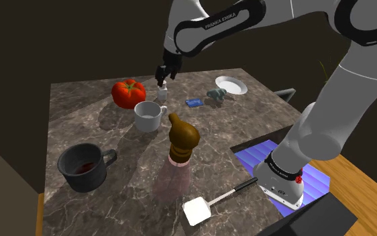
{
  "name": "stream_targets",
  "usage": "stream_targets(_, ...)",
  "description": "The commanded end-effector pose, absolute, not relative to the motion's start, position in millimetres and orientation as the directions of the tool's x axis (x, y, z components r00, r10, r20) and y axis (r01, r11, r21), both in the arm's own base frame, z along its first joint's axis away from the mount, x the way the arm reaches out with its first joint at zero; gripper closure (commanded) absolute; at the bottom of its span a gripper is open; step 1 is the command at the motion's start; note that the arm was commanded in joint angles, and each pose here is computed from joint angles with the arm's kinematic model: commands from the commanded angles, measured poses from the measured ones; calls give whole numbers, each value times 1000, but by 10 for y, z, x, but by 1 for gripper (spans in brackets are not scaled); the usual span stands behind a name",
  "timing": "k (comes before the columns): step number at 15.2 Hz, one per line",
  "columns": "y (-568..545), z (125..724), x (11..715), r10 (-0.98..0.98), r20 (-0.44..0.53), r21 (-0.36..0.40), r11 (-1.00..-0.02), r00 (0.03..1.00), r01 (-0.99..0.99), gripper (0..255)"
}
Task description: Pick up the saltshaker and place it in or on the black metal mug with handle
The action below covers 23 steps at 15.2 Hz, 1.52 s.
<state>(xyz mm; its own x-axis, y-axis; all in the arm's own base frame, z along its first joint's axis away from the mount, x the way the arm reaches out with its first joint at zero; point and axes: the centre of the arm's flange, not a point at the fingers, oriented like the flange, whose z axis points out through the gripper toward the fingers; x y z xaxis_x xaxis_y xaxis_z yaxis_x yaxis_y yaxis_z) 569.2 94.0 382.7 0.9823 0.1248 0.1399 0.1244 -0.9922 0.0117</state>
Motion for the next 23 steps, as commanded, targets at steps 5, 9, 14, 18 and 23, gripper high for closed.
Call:
stream_targets(5, 935, 3592, 5743, 125, 141, 12, -992, 982, 125, 0)
stream_targets(9, 935, 3592, 5743, 125, 141, 12, -992, 982, 125, 0)
stream_targets(14, 935, 3592, 5743, 125, 141, 12, -992, 982, 125, 255)
stream_targets(18, 934, 3592, 5743, 125, 141, 12, -992, 982, 125, 255)
stream_targets(23, 935, 3697, 5742, 125, 141, 12, -992, 982, 125, 255)
